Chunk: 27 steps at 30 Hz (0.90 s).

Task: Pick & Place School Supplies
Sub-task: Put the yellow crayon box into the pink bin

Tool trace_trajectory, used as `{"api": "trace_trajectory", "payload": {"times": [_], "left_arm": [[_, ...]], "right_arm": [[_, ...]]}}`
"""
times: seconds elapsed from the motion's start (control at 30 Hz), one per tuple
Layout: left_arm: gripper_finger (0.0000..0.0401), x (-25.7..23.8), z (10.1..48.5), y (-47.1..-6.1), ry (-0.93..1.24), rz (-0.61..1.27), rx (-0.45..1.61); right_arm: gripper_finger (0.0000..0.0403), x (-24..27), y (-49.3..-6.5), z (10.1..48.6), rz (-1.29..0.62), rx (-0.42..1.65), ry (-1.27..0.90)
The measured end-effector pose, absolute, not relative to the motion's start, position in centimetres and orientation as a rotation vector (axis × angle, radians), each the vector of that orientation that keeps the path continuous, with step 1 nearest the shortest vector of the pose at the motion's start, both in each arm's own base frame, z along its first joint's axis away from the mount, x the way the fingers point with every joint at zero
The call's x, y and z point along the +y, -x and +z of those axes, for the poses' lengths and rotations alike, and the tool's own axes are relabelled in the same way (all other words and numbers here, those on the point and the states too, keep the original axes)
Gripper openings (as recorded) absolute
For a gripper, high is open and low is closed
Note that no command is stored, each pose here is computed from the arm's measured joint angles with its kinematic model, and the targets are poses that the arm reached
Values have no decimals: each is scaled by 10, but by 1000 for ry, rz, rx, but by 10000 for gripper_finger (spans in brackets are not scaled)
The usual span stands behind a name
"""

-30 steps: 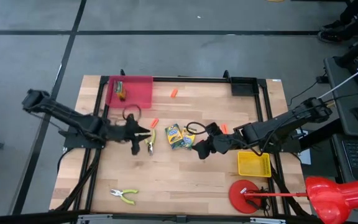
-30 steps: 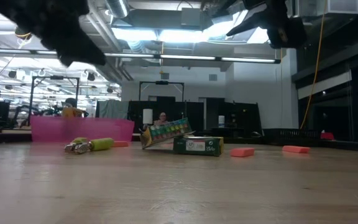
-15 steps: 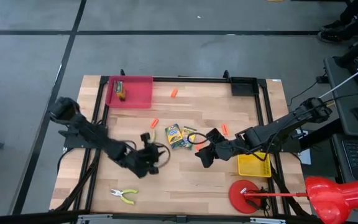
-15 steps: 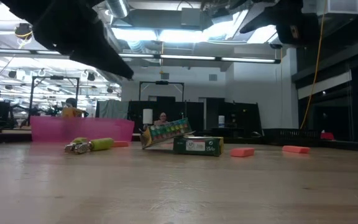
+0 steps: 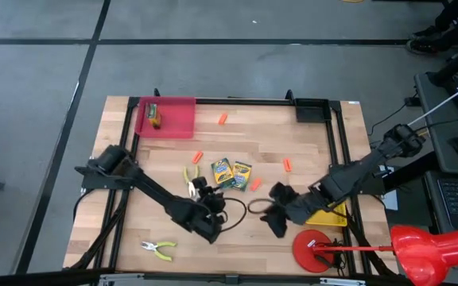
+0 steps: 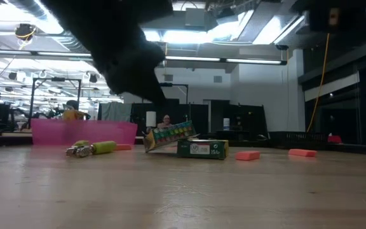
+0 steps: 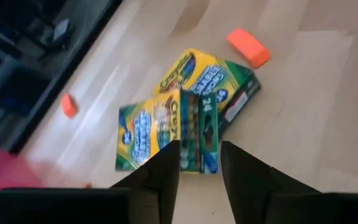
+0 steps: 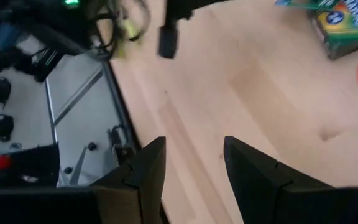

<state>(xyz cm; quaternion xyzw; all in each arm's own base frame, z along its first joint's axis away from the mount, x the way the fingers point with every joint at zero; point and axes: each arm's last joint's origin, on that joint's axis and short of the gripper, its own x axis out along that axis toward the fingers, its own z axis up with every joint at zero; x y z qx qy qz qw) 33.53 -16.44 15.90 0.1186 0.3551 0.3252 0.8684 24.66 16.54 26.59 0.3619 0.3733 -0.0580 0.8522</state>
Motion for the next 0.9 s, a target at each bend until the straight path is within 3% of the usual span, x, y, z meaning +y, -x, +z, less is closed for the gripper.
{"api": "trace_trajectory", "payload": {"times": [0.4,0.9], "left_arm": [[120,-174,134,-348,-306,644,743],[98,-153,116,-368,-356,626,801]], "right_arm": [[167,205,-189,278,-139,691,-747],[167,227,-159,281,-163,562,-837]]}}
